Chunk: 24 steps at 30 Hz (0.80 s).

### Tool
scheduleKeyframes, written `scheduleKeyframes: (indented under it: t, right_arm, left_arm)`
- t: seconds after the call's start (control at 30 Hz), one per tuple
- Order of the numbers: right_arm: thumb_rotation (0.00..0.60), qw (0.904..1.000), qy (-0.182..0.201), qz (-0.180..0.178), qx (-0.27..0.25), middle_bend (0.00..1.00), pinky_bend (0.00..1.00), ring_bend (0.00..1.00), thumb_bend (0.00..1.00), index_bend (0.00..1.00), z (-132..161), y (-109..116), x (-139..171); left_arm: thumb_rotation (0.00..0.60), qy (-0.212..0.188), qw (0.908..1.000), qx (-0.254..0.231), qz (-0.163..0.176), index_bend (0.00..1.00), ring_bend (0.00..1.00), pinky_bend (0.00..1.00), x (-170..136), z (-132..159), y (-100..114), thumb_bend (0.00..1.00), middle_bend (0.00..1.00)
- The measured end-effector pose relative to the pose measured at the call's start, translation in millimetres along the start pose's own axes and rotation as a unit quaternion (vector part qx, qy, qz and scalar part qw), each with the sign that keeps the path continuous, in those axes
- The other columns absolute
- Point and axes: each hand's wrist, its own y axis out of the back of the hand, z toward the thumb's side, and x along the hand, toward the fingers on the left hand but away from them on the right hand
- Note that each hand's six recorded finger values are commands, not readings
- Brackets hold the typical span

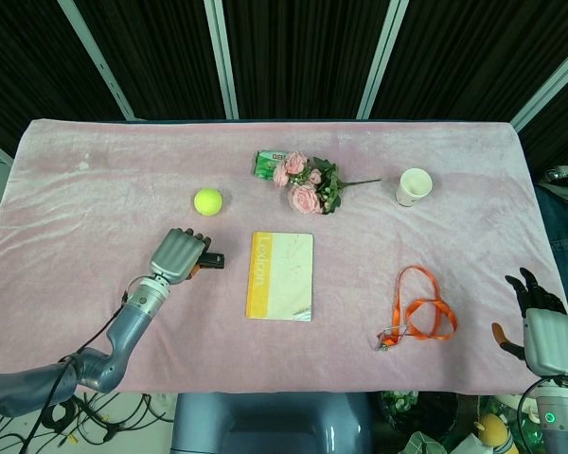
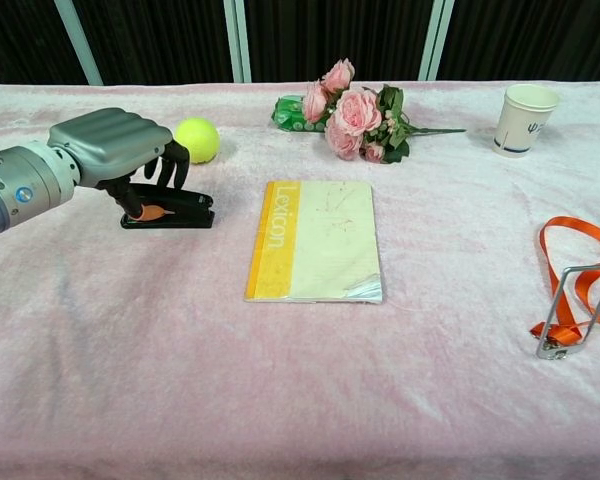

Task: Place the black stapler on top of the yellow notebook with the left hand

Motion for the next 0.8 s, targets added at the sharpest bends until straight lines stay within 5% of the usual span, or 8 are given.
scheduleKeyframes:
  t: [0.23,0.43,0.8]
  right_arm:
    - [0.6,1.0,0.0,0.0,0.001,0.06,0.21,0.19,0.23,0.18,-0.1,0.3,0.1]
    - [0.6,1.0,0.0,0.0,0.0,0.06,0.21,0.19,0.23,0.18,0.0,0.2,0.1]
    - [0.6,1.0,-0.003,-0.002,-0.002,0.06,0.21,0.19,0.23,0.18,-1.5,1.2,-0.1]
  left_arm:
    - [0.6,0.001,0.9999,-0.01,0.011,0.49,0.42,0.59,1.0,0.0,9.1,0.41,0.57]
    - [0.6,-0.01,0.9985,-0.028,0.046,0.5,0.42,0.59,9.6,9.8,37.1,0.41,0.57]
    - [0.6,-0.06,0.9935,-0.073,0.062,0.51,0.42,0.59,47.8,69.5,84.5,0.41,0.57]
